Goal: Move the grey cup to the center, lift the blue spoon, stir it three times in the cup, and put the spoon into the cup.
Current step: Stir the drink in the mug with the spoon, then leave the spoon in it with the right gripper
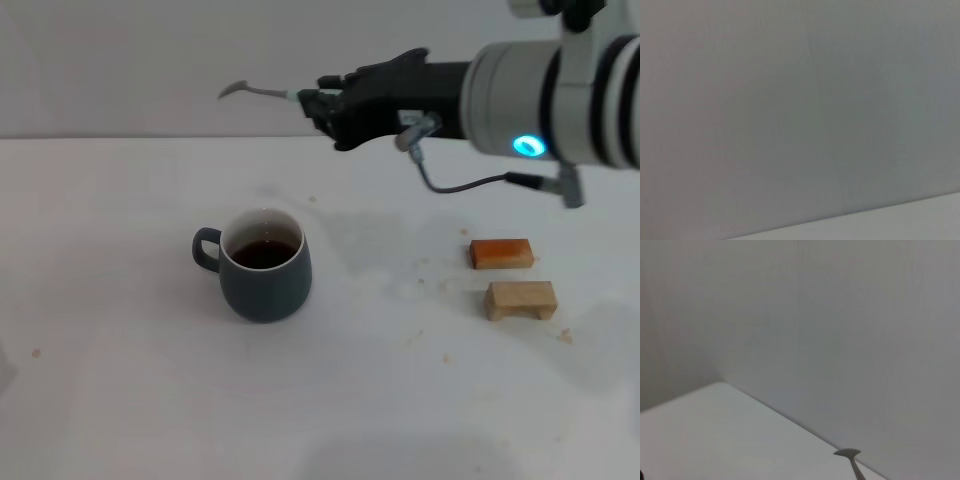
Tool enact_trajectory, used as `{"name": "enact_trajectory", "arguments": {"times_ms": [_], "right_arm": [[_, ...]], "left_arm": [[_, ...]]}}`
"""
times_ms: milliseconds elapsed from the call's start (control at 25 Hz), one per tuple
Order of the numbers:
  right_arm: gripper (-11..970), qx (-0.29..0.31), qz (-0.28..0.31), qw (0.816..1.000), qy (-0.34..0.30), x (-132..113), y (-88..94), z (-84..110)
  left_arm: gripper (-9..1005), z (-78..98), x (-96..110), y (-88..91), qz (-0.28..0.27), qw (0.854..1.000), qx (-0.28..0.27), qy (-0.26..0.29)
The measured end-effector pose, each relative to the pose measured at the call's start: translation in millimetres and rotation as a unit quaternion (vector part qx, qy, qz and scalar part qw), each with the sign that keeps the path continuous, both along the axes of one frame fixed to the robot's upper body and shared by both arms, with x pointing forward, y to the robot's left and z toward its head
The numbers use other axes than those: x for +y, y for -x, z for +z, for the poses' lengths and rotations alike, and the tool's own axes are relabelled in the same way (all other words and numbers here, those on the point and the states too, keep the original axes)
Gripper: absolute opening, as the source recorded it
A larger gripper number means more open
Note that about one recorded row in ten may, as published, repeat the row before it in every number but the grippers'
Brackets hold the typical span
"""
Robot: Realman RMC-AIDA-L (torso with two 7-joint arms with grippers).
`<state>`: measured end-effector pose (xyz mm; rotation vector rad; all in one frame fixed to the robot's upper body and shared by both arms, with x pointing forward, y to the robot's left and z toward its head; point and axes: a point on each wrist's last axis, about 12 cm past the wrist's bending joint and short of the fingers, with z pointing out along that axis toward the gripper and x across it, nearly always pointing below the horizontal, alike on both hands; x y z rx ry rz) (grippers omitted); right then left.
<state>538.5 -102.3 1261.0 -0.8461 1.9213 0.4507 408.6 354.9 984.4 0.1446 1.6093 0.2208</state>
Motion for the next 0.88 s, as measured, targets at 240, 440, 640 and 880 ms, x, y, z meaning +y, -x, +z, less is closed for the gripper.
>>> {"name": "enact_trajectory", "arguments": {"times_ms": [240,440,640,880], "right_arm": [[159,0.016,0.0,0.999,0.032,-2,11.6,17.0],[159,0.056,0.004,0.997,0.058,0,20.0,20.1],[159,0.09,0.001,0.992,0.085,0,24.7,16.2],[159,0.105,-0.012,0.991,0.086,-4,24.9,10.5]], "left_arm": [[-2,0.1,-1,-0.6,0.002,1.0,-0.001,0.003],[-2,0.2,-1,0.0,0.004,1.0,-0.002,0.003],[-2,0.2,0,0.2,0.004,1.0,-0.002,0.002],[-2,-0.2,1,1.0,0.005,1.0,0.0,0.0]]}}
